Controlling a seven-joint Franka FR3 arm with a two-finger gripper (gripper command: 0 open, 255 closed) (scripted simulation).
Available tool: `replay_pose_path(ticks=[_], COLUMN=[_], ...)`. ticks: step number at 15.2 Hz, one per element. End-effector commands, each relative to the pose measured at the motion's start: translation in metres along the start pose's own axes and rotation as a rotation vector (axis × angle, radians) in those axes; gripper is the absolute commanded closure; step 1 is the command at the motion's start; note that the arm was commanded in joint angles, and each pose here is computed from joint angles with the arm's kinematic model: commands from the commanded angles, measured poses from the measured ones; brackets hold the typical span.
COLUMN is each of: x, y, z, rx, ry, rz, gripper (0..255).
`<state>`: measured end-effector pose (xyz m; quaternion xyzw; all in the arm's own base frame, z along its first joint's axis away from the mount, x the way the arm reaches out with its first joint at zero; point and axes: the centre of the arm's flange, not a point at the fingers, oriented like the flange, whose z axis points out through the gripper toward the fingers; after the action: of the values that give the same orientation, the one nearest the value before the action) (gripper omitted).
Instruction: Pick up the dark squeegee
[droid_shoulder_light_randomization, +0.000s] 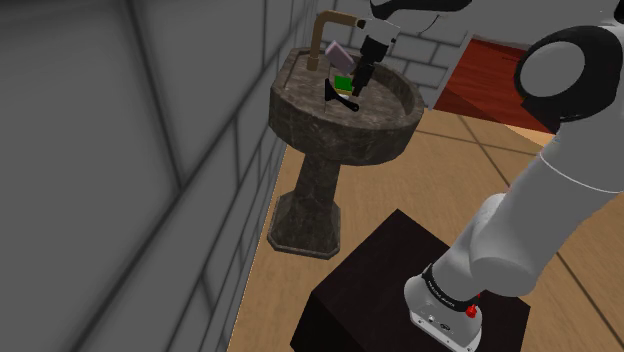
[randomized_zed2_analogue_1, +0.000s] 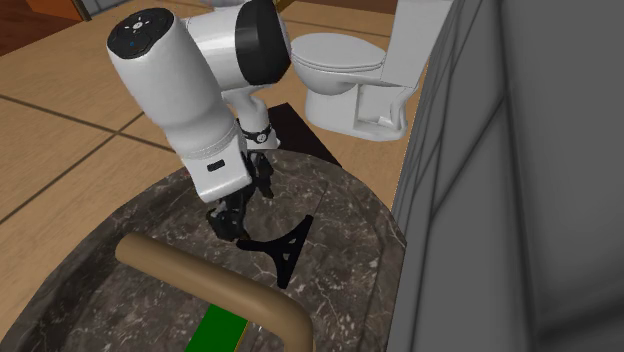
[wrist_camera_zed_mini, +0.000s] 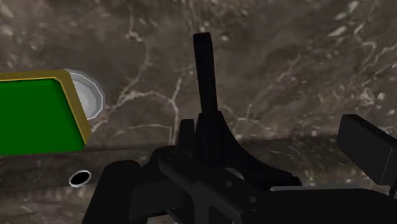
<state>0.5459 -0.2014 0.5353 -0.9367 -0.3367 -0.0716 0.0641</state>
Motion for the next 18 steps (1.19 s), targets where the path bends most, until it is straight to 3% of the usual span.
replay_pose_path(ticks=[1, 2, 12, 13, 18], x=[0.015, 0.023, 0.016, 0.015, 0.015], y=[0.022, 0.033, 0.036, 0.035, 0.035], z=[0.009, 0.013, 0.052, 0.052, 0.052], rx=[0.018, 0.026, 0.026, 0.026, 0.026], ry=[0.008, 0.012, 0.012, 0.012, 0.012], rz=[-0.072, -0.104, -0.104, -0.104, -0.104], gripper=[0, 0, 0, 255, 255])
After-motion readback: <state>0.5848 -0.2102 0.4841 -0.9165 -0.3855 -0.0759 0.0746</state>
